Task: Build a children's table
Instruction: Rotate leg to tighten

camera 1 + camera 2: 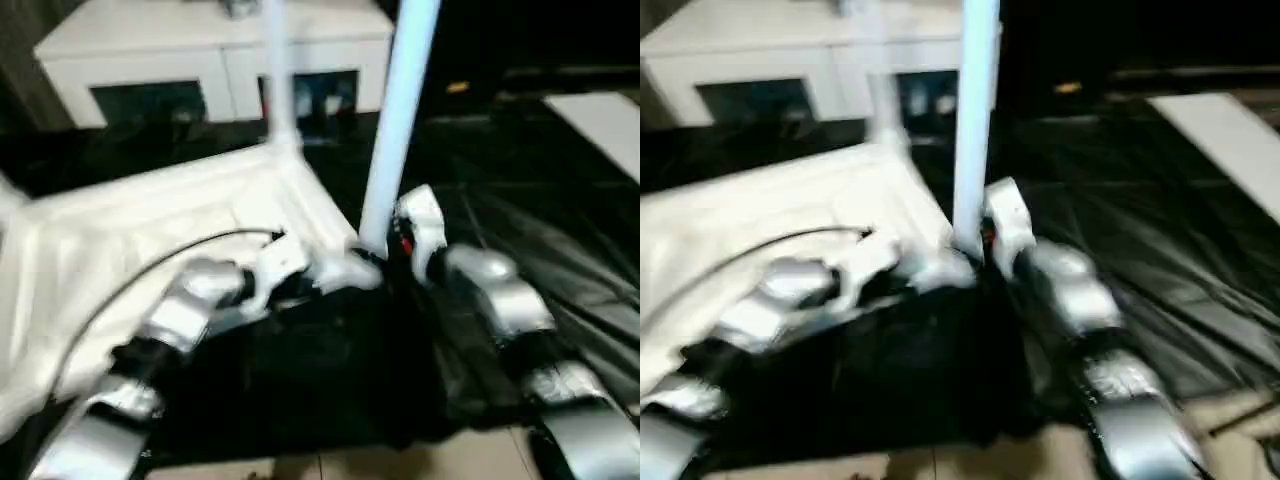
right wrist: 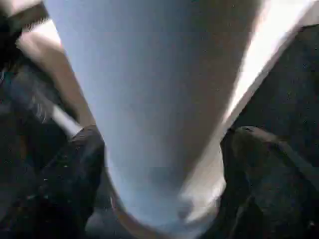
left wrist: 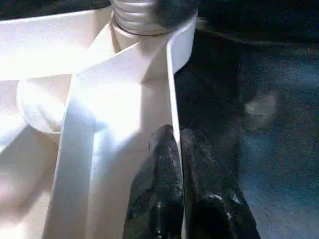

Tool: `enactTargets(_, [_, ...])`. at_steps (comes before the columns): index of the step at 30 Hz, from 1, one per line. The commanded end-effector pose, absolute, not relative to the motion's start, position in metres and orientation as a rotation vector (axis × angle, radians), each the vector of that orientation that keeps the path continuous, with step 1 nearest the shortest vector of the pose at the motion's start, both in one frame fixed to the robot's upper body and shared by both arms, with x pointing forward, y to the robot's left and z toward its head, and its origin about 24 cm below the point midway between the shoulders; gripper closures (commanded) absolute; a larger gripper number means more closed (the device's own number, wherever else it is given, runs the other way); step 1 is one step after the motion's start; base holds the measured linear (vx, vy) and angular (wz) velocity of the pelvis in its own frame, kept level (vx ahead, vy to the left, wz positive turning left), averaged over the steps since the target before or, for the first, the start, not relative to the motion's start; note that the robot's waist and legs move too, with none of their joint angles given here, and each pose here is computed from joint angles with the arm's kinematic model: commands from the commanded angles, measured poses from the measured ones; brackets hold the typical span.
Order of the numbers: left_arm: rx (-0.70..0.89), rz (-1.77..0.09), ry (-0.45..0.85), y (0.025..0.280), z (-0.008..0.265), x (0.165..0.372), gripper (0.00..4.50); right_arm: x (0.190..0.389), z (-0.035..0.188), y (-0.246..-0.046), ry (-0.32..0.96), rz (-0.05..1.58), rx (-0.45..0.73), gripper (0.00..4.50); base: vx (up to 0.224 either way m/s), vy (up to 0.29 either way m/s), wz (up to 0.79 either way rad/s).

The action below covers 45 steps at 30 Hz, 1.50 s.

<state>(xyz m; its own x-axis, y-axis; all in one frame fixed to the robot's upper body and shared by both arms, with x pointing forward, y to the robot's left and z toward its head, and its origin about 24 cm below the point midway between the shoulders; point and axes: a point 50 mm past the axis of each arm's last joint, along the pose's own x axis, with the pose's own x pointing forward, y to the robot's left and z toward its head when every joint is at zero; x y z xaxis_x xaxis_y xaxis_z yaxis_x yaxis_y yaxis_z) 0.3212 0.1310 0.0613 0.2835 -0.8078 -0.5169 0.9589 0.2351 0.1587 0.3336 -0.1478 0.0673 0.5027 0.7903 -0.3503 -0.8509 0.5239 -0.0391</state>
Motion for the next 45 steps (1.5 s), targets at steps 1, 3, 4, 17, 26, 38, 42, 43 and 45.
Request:
enactTargets(1, [0.489,-1.325,0.404,0.132,0.050,0.310,4.50,0.325,0.069,-0.147,0.305,1.087,-0.263,0.05,0.000,0.000,0.00])
enactTargets(3, [0.480,-1.346,0.404,0.134,0.052,0.308,4.50,0.321,0.069,-0.147,0.299,1.119,-0.272,0.05,0.000,0.000,0.00])
enactTargets(4, [0.479,-1.350,0.404,0.134,0.052,0.307,4.50,0.320,0.068,-0.146,0.297,1.130,-0.282,0.05,0.000,0.000,0.00])
enactTargets(17, [0.476,-1.365,0.398,0.136,0.054,0.304,4.50,0.320,0.064,-0.141,0.294,1.136,-0.315,0.05,-0.017,0.002,0.01])
enactTargets(26, [0.477,-1.363,0.407,0.138,0.054,0.304,4.50,0.319,0.062,-0.142,0.306,1.148,-0.278,0.82,0.000,0.000,0.00])
enactTargets(38, [0.471,-1.365,0.431,0.140,0.051,0.302,4.50,0.316,0.047,-0.137,0.345,1.121,-0.184,1.67,0.000,0.000,0.00])
enactTargets(42, [0.429,-1.299,0.431,0.137,0.047,0.305,4.50,0.321,0.037,-0.131,0.364,0.962,-0.081,1.74,0.000,0.000,0.00])
enactTargets(43, [0.430,-1.226,0.435,0.135,0.044,0.310,4.50,0.324,0.033,-0.127,0.369,0.869,-0.031,1.74,0.000,0.000,0.00])
enactTargets(45, [0.426,-1.168,0.439,0.132,0.042,0.314,4.50,0.327,0.030,-0.123,0.380,0.799,0.003,1.75,0.000,0.000,0.00])
